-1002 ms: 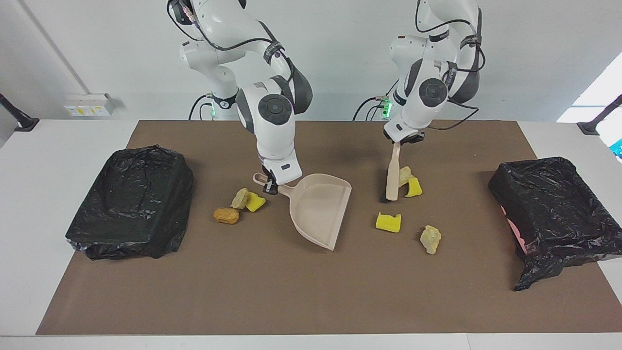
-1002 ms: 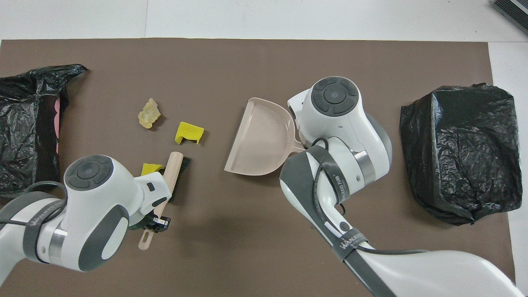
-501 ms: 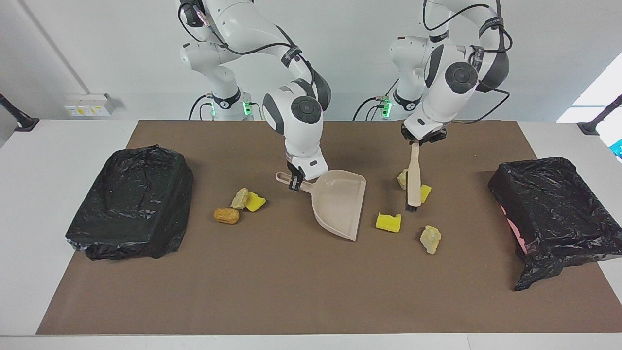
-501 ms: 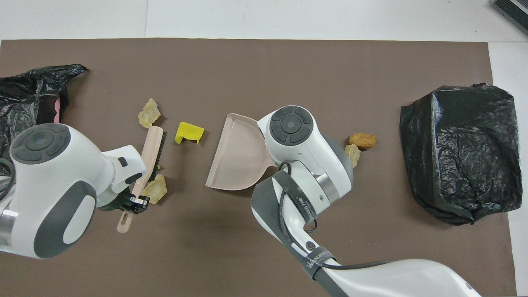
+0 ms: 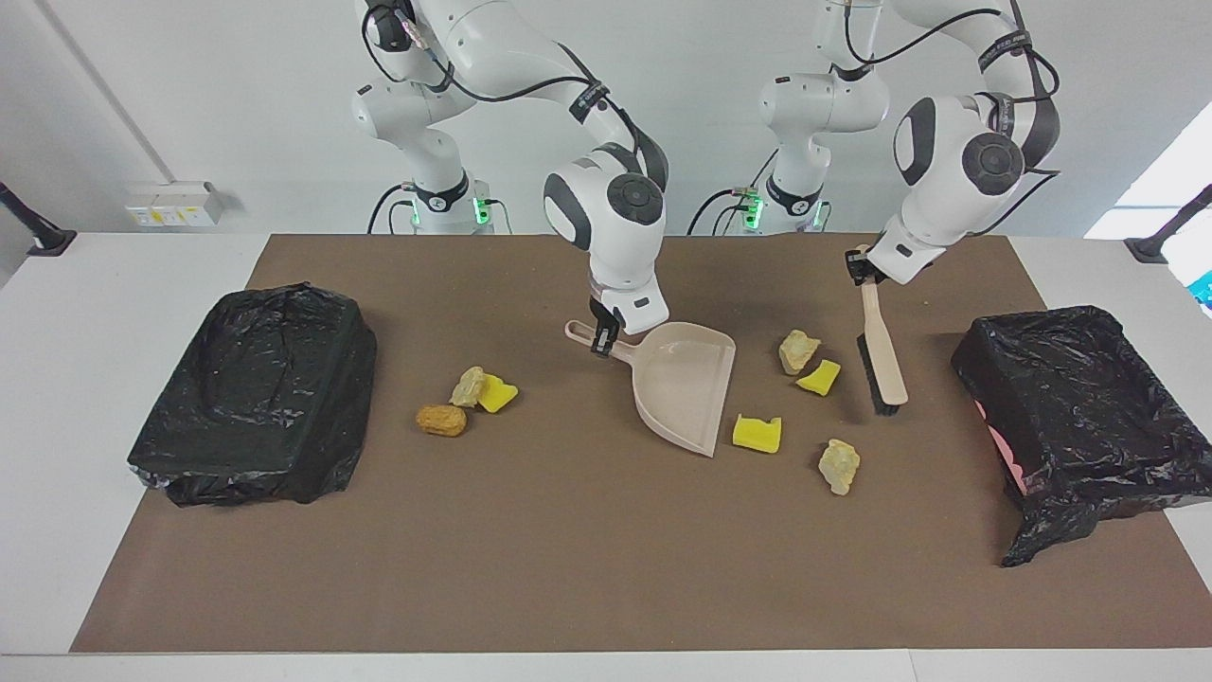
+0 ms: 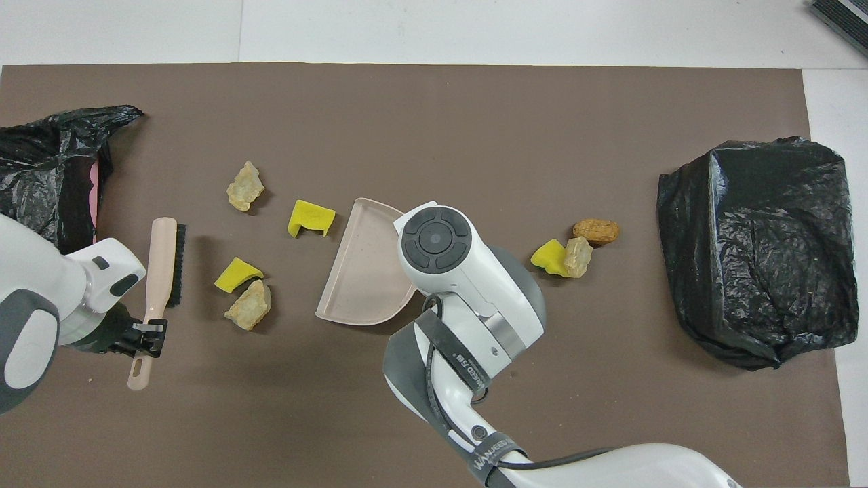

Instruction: Sweep and dump trash in bin

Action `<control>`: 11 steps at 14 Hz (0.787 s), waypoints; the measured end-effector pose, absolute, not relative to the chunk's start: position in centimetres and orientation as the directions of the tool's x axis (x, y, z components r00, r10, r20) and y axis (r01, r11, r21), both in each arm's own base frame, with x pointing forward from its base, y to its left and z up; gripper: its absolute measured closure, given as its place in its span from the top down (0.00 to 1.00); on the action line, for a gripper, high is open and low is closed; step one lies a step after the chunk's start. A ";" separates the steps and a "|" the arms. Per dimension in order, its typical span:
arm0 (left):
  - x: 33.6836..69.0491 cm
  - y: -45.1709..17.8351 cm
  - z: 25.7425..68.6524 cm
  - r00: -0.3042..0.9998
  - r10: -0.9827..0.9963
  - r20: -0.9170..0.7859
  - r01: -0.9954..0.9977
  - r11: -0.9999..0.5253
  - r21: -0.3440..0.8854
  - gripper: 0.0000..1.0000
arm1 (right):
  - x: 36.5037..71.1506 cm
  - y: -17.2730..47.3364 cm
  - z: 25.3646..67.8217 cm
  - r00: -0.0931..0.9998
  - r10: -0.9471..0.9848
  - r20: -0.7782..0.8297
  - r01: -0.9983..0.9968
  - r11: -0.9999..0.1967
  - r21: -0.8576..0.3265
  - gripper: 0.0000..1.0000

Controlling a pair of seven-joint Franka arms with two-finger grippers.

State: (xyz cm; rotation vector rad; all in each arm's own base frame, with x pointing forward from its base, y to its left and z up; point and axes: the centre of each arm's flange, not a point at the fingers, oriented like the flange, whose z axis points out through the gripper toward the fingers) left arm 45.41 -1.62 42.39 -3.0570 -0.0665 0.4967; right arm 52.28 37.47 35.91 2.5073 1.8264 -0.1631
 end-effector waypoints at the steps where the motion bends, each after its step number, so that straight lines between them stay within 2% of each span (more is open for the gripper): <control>1: 44.9 -1.5 41.9 0.945 0.094 -0.314 0.078 -0.995 -0.063 0.26 | 52.3 37.5 35.6 0.303 0.947 -0.107 0.951 -0.308 -0.035 0.32; 7: 40.5 -7.8 36.1 0.898 0.279 -0.340 0.225 -0.956 -0.189 0.26 | 52.3 37.4 35.4 0.303 0.947 -0.106 0.951 -0.308 -0.034 0.32; 11: 39.3 -13.3 36.0 0.901 0.284 -0.328 0.266 -0.959 -0.100 0.26 | 52.4 37.3 35.3 0.302 0.948 -0.105 0.951 -0.307 -0.034 0.32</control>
